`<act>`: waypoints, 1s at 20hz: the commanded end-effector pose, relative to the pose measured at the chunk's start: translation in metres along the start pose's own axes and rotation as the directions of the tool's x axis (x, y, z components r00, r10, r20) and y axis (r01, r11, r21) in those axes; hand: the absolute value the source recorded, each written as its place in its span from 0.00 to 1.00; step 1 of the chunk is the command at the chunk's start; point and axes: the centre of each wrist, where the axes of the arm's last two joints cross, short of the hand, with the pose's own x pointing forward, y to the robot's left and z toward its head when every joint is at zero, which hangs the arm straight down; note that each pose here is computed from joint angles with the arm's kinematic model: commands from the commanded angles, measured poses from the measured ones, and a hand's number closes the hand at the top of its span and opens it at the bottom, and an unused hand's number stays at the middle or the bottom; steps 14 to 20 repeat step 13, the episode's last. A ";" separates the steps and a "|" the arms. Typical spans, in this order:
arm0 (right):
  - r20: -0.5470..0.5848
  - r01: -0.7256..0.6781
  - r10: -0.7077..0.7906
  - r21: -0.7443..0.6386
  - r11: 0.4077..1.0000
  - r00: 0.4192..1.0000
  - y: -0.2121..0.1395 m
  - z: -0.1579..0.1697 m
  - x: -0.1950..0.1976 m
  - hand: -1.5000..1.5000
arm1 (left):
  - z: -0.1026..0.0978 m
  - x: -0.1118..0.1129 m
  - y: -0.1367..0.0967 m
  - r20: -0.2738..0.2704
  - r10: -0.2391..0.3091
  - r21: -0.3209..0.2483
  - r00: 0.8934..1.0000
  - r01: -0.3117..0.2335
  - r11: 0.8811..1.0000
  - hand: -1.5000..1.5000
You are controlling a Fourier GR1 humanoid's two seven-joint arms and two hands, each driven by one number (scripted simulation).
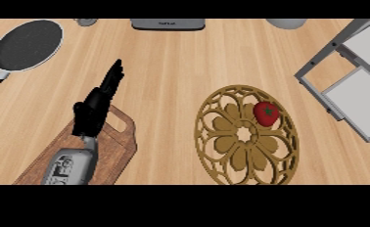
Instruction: Pick the can from the placemat and place it in the tiered shelf
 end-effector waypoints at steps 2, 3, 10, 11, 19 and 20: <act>-0.122 -0.102 0.104 0.021 0.995 0.987 -0.040 0.022 -0.002 0.00 | -0.002 0.005 -0.005 0.000 0.004 -0.017 1.000 -0.004 1.000 0.50; -0.115 -0.123 0.123 0.013 0.992 0.986 -0.047 0.024 0.008 0.00 | 0.007 -0.009 -0.003 0.001 0.003 -0.011 1.000 -0.003 1.000 0.50; -0.113 -0.182 0.194 0.110 0.977 0.975 -0.072 0.045 -0.010 0.00 | 0.010 -0.012 0.000 -0.011 0.003 0.021 1.000 -0.003 1.000 0.50; -0.124 -0.139 0.155 0.128 0.982 0.980 -0.078 0.050 -0.009 0.00 | 0.007 -0.007 0.007 -0.007 0.002 0.035 1.000 -0.002 0.999 0.50; -0.116 -0.178 0.196 0.147 0.973 0.974 -0.084 0.052 -0.003 0.00 | 0.005 -0.001 0.007 0.000 0.005 0.032 1.000 -0.005 0.999 0.50; -0.116 -0.178 0.196 0.147 0.973 0.974 -0.084 0.052 -0.003 0.00 | 0.005 -0.001 0.007 0.000 0.005 0.032 1.000 -0.005 0.999 0.50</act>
